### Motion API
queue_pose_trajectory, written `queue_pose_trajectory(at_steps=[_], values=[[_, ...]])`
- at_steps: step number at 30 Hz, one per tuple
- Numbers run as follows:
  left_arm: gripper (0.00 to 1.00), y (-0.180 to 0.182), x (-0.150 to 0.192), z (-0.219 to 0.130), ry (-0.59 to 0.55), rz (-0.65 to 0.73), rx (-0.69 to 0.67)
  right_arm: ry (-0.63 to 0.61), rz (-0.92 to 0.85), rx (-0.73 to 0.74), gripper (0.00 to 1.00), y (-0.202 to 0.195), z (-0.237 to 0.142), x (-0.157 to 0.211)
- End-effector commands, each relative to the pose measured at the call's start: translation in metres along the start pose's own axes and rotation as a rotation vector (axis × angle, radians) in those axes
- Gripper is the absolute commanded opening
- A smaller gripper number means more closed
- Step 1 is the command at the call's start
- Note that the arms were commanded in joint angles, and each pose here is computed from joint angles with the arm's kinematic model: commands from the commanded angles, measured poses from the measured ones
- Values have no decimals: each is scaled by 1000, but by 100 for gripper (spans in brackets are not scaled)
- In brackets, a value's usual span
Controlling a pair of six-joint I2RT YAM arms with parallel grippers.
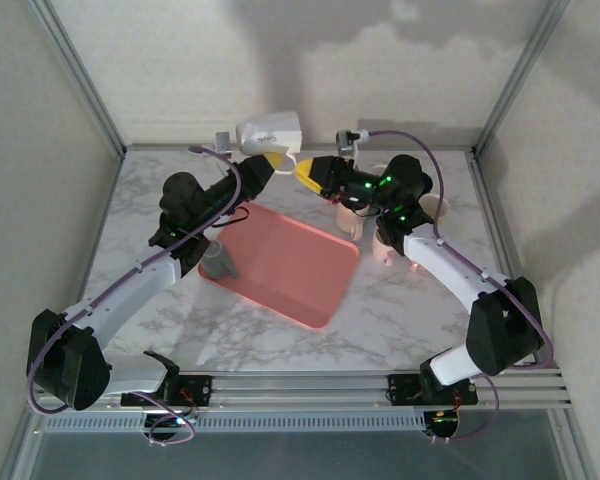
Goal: Turn the mug right side up
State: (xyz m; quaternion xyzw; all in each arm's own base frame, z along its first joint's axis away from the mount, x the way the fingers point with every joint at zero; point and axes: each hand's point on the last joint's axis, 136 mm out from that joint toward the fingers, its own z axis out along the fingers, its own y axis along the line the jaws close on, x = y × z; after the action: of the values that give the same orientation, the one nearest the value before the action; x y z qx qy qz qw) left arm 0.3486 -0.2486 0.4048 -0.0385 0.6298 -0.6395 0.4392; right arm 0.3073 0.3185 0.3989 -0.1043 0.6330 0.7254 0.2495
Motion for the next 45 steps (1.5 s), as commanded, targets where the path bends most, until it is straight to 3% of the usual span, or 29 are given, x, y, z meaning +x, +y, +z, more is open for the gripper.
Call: queue_pose_trajectory(at_steps=[1, 6, 18, 25, 27, 30, 32, 39, 45], values=[[0, -60, 0, 1, 14, 81, 188, 3, -32, -44, 44, 18, 11, 3], [0, -59, 3, 2, 24, 80, 187, -33, -34, 35, 44, 8, 8, 0], [0, -51, 11, 1, 35, 66, 182, -41, -23, -16, 31, 14, 17, -11], [0, -31, 17, -2, 36, 68, 127, -76, -93, 14, 3, 18, 12, -14], [13, -23, 18, -3, 34, 82, 84, -74, -128, 32, 0, 21, 10, -13], [43, -15, 21, -6, 46, 113, 35, -73, -175, 81, 0, 21, 5, -11], [56, -10, 23, -8, 60, 140, -3, -81, -201, 118, 0, 20, 0, -12], [68, -3, 24, -23, 81, 182, -79, -91, -224, 216, 0, 10, -22, -14], [72, 16, 31, -36, 161, 258, -178, -88, -280, 335, 0, 5, -50, -13]])
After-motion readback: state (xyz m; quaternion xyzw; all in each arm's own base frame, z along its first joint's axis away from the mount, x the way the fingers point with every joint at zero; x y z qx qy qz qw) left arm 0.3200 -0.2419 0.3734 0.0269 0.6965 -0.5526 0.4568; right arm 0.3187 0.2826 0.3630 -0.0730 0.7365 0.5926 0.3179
